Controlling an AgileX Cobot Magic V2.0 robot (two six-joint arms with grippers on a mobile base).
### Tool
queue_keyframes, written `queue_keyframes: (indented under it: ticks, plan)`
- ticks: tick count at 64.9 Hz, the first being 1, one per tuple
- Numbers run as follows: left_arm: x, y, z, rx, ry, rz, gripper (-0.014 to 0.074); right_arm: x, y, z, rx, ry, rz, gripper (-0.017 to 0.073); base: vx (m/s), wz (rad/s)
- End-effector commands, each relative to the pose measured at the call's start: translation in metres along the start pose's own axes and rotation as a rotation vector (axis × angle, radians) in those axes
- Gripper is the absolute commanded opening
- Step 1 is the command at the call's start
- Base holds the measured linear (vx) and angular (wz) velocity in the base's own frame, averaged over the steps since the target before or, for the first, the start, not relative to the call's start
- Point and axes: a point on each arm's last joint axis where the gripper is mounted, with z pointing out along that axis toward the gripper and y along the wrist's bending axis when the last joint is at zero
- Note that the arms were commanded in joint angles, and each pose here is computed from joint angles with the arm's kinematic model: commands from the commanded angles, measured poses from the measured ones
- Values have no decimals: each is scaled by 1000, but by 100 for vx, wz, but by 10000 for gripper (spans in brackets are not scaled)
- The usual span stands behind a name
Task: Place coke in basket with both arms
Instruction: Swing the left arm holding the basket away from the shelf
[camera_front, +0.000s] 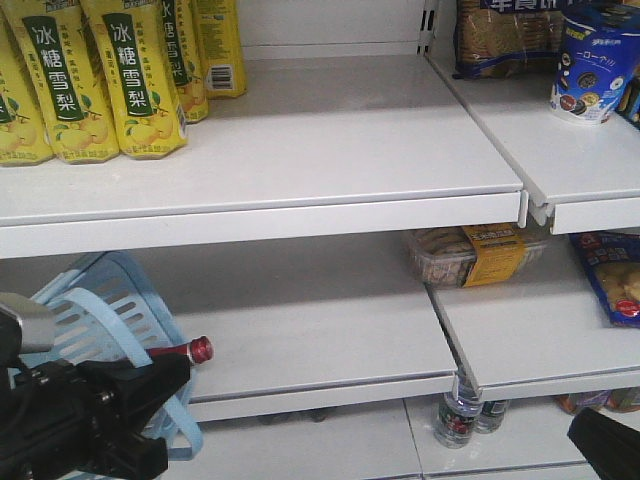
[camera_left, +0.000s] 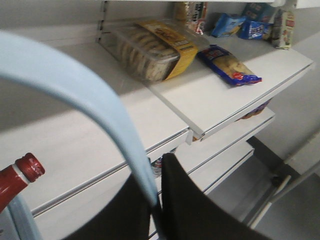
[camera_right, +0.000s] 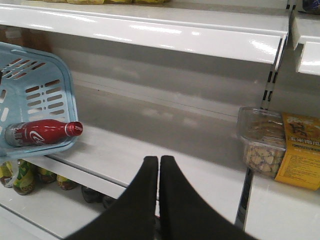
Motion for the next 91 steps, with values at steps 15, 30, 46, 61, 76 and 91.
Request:
queue_keyframes:
  ticks: [15, 30, 46, 61, 76, 91]
  plan:
    - [-26, -12, -37, 45, -199, 189, -5, -13, -3, -1, 40, -61, 5, -5, 0, 0]
    - [-25, -8, -57, -3, -205, 299, -5, -13, -3, -1, 40, -61, 5, -5, 0, 0]
    - [-26, -9, -72, -7, -245, 357, -5, -13, -3, -1, 40, -61, 5, -5, 0, 0]
    - [-23, -7, -81, -20, -238, 352, -5, -13, -3, -1, 40, -61, 5, -5, 0, 0]
    - [-21, -6, -81, -29, -219, 348, -5, -13, -3, -1, 40, -61, 5, -5, 0, 0]
    - [-19, -5, -80, -22, -217, 319, -5, -13, -3, -1, 40, -61, 5, -5, 0, 0]
